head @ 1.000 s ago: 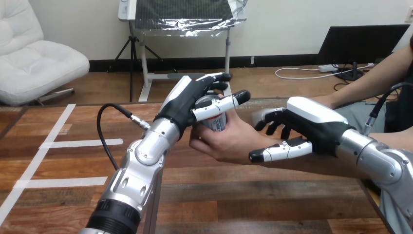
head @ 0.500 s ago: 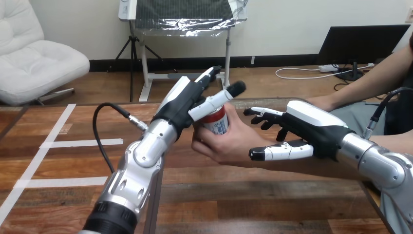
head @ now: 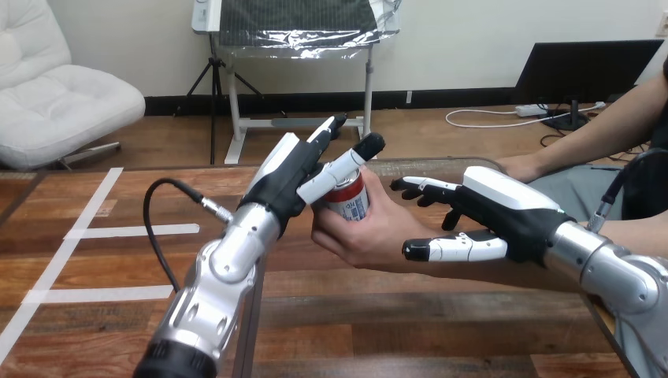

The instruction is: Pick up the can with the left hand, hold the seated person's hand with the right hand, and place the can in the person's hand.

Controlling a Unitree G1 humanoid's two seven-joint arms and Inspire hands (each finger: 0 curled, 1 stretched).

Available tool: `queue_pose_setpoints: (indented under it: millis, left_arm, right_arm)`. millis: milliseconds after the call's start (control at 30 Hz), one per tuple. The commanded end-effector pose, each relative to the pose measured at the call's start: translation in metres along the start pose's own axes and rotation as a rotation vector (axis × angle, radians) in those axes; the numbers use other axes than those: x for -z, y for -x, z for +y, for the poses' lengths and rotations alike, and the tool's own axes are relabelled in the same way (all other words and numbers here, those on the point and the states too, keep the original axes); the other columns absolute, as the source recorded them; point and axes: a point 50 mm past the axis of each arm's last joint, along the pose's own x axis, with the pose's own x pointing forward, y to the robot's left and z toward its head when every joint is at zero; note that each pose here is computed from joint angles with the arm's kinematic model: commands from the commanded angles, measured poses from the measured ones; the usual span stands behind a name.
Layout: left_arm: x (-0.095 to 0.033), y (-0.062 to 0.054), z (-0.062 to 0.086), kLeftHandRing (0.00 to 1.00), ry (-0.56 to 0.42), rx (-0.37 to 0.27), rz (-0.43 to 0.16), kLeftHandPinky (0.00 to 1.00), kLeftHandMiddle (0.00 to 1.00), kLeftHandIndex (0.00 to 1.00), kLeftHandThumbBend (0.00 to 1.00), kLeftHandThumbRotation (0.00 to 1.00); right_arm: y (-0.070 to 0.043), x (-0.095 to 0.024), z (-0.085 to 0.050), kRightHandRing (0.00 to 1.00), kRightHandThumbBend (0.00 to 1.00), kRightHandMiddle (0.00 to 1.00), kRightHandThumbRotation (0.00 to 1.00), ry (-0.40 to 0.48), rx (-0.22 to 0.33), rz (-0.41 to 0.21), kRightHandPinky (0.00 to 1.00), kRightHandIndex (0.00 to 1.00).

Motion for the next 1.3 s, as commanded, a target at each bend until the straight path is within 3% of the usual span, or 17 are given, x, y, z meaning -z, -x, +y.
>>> queue_pose_setpoints:
  millis: [0,233,567,833,967,1033,1100,1267]
  left_arm:
    - [-0.017,0.005,0.012,1.00,0.013,-0.069,-0.107,0.93,0.97,0.97,0.90,1.00]
    - [-0.016,0.014,0.012,0.99,0.030,-0.113,-0.144,0.93,0.95,0.95,0.79,1.00]
    - [-0.014,0.031,0.013,0.94,0.091,-0.194,-0.192,0.93,0.92,0.91,0.71,1.00]
    - [-0.020,0.058,0.017,0.92,0.122,-0.264,-0.260,0.91,0.90,0.87,0.65,1.00]
    - [-0.023,0.066,0.018,0.90,0.145,-0.285,-0.281,0.88,0.89,0.86,0.65,1.00]
    - [-0.028,0.074,0.020,0.88,0.158,-0.317,-0.314,0.86,0.87,0.85,0.65,1.00]
    - [-0.031,0.081,0.021,0.84,0.150,-0.341,-0.331,0.82,0.85,0.84,0.64,1.00]
    - [-0.038,0.094,0.025,0.80,0.139,-0.372,-0.373,0.75,0.82,0.81,0.65,1.00]
  right_arm:
    - [-0.001,-0.009,0.007,0.90,1.00,0.92,1.00,-0.066,0.048,-0.040,0.69,0.96]
    - [0.004,-0.011,0.009,0.91,1.00,0.95,1.00,-0.152,0.097,-0.055,0.73,0.99]
    - [0.014,-0.014,0.011,0.93,1.00,0.96,1.00,-0.324,0.209,-0.107,0.80,0.98]
    - [0.025,-0.019,0.014,0.92,1.00,0.93,1.00,-0.548,0.410,-0.218,0.84,0.94]
    - [0.030,-0.021,0.016,0.90,1.00,0.92,1.00,-0.559,0.476,-0.248,0.84,0.91]
    - [0.033,-0.025,0.016,0.89,0.99,0.91,1.00,-0.570,0.563,-0.305,0.83,0.90]
    - [0.037,-0.028,0.018,0.87,0.97,0.89,1.00,-0.583,0.615,-0.343,0.82,0.88]
    - [0.042,-0.033,0.019,0.88,0.94,0.89,1.00,-0.602,0.661,-0.403,0.84,0.88]
